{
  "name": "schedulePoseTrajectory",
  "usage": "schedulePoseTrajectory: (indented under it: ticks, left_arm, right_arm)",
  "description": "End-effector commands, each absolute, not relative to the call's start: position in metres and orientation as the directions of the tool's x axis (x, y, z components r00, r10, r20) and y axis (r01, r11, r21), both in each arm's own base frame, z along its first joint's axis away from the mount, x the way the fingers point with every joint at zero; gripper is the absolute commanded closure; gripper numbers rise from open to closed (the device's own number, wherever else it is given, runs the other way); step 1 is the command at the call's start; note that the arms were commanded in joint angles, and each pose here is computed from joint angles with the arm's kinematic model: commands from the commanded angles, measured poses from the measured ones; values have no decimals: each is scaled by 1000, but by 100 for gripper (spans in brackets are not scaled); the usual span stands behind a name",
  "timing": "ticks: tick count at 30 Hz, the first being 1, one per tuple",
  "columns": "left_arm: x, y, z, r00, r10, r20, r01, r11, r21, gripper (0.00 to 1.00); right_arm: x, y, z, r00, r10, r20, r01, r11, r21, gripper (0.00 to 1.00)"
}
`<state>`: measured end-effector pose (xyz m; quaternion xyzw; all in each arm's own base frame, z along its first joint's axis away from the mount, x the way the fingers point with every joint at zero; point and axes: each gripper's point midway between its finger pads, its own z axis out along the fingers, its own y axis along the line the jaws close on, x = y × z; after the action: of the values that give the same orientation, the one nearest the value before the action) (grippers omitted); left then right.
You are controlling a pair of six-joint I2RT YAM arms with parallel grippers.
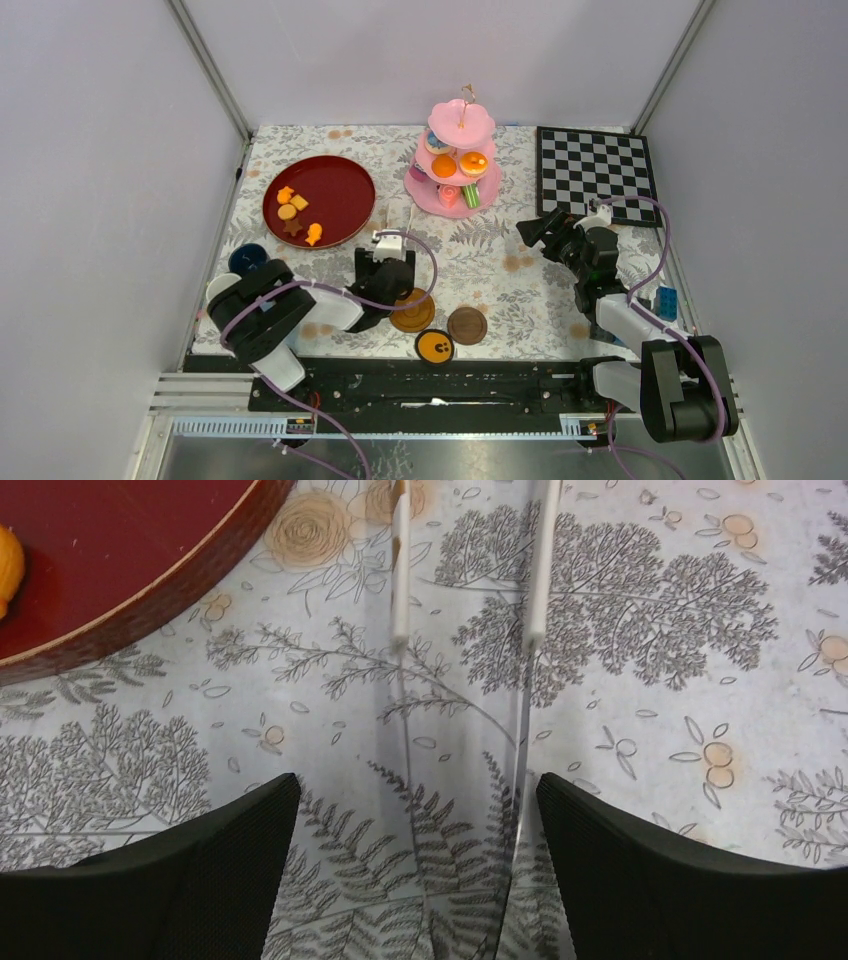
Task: Serve the afternoon tea
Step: Pick up the clamp from the center of the board.
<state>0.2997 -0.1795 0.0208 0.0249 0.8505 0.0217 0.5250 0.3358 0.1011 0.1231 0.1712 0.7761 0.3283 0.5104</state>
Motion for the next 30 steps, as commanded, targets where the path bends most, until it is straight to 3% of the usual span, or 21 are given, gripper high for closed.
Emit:
schedulePoseTrajectory:
  ticks: [1,15,30]
  left_arm:
    - [318,-196,34,-358,22,-933,22,1000,15,11]
    - [330,-204,12,-387,45,-921,31,999,36,43]
    - [338,-211,67,-411,-5,-911,47,999,-26,51]
  right_arm:
    - [340,102,132,-395,606,-691,-105,717,689,2]
    - [339,102,130,-398,606,-689,-102,717,690,2]
    - [339,102,129,-400,611,-684,-100,712,695,2]
